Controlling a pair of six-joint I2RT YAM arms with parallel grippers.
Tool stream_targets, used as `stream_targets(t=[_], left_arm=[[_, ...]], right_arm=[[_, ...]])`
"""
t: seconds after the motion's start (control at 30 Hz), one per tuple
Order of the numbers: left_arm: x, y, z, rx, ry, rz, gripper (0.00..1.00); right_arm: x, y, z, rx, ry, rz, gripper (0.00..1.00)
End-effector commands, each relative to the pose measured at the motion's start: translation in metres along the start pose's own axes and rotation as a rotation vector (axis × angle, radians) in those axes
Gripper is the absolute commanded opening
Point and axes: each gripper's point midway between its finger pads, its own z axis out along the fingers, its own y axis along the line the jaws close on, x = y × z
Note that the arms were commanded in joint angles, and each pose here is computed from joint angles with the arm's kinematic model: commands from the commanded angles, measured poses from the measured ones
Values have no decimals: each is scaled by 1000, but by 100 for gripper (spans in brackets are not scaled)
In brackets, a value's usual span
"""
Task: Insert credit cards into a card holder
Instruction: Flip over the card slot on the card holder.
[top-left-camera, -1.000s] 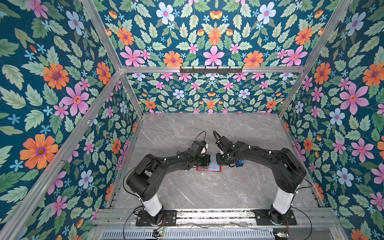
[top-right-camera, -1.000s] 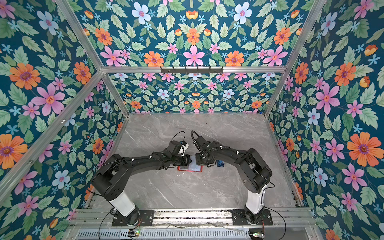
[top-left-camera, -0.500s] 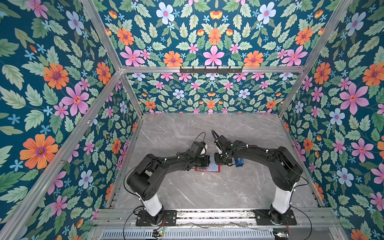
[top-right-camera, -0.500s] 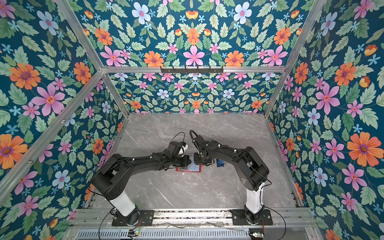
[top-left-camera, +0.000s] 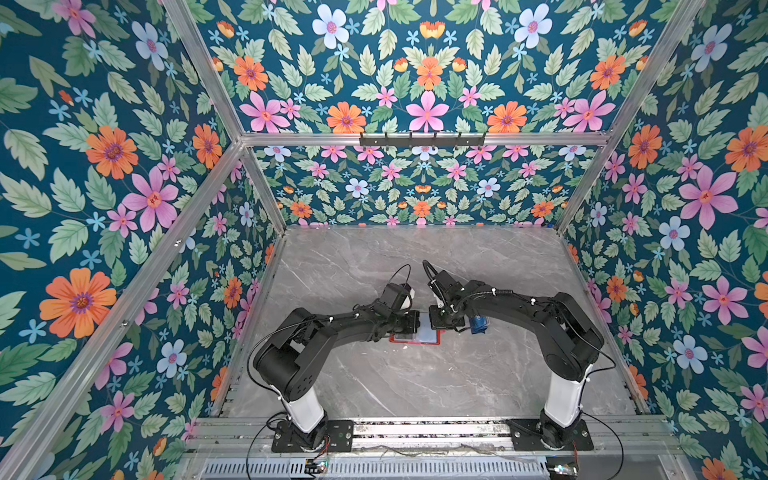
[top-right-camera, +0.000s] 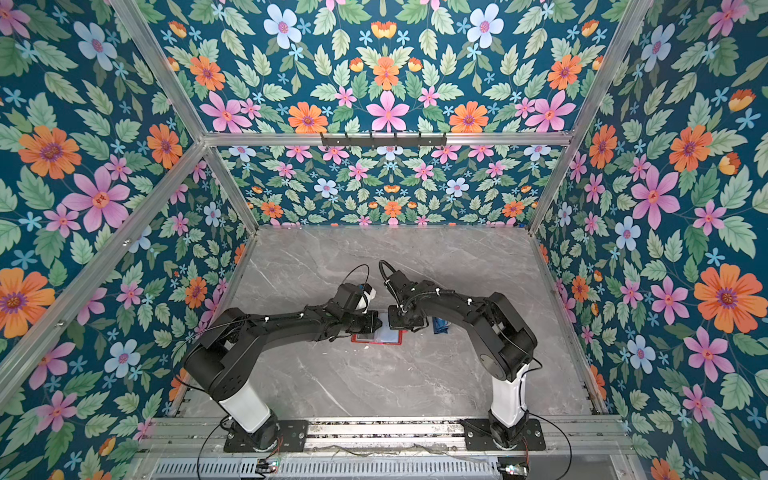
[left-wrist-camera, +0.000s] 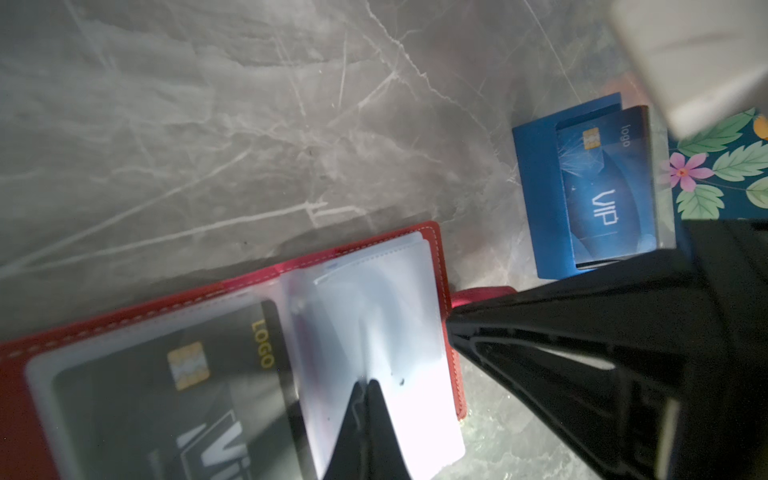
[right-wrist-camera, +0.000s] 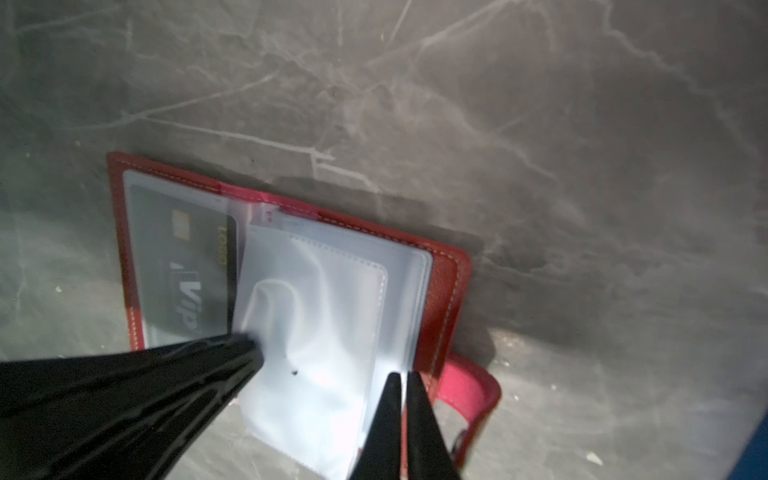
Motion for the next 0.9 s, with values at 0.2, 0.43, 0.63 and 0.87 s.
stream_targets(t=[0.2,0.43,0.63,0.87], left_arm=[[-5,-3,-1,8,-22,16,0],[-4,-3,-2,11,-24,15,0],[-4,-1,-5,1,-36,18,0],[-7,3,-9,-26,-55,16,15]], right_arm=[[1,7,7,-29,23,4,10],[-1,20,4,-102,7,-2,15],[-1,26,5,-144,3,8,18],[-3,32,2,-187,-18,1,19]])
